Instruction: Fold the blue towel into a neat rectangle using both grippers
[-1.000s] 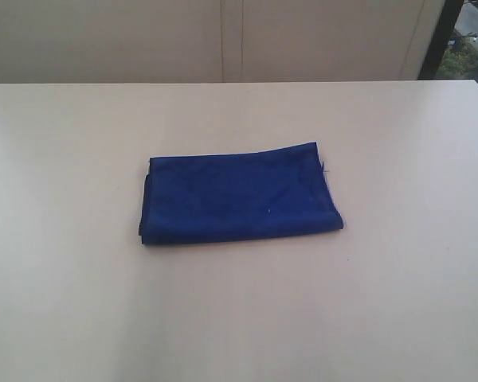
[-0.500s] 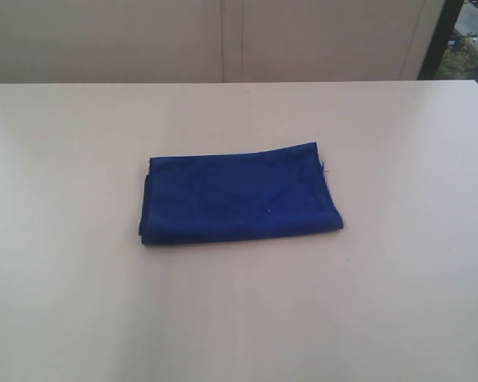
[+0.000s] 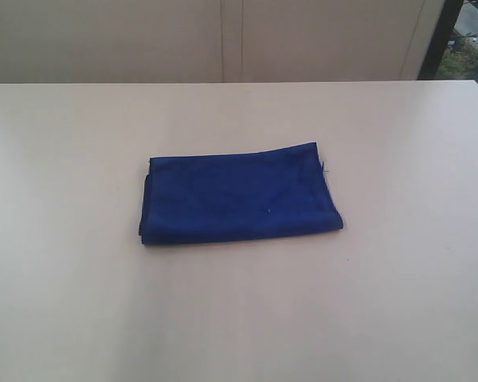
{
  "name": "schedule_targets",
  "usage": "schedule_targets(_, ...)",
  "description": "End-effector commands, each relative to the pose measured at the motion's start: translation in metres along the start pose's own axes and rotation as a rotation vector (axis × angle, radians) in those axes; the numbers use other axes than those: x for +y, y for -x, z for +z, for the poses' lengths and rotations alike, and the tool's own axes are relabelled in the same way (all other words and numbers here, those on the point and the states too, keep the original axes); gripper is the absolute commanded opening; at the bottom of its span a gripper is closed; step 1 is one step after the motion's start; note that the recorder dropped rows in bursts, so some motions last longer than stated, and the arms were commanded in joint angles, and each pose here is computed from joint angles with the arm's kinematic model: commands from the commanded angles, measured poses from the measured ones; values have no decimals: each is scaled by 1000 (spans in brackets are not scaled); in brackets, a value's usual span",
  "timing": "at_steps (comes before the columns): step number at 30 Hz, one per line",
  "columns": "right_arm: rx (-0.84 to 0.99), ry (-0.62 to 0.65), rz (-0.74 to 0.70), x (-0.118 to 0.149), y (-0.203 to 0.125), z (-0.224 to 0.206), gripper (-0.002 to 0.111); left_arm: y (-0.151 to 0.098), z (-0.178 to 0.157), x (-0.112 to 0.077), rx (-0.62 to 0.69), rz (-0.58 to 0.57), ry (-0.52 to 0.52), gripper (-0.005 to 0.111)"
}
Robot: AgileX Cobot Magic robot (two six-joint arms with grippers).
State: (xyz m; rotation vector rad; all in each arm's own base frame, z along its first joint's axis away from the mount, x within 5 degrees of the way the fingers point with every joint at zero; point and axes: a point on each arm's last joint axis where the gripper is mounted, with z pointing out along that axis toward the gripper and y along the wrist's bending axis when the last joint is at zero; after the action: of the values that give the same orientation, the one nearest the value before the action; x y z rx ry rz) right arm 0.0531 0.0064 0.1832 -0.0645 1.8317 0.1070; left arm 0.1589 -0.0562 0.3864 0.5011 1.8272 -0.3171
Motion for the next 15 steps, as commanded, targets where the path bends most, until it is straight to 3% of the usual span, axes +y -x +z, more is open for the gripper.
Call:
schedule_targets(1, -1, -35, -2, -2, -1, 0, 0, -1, -2, -1, -3, -13, -8, 0)
schedule_targets(15, -1, -41, 0, -2, -1, 0, 0, -1, -2, -1, -3, -13, -8, 0)
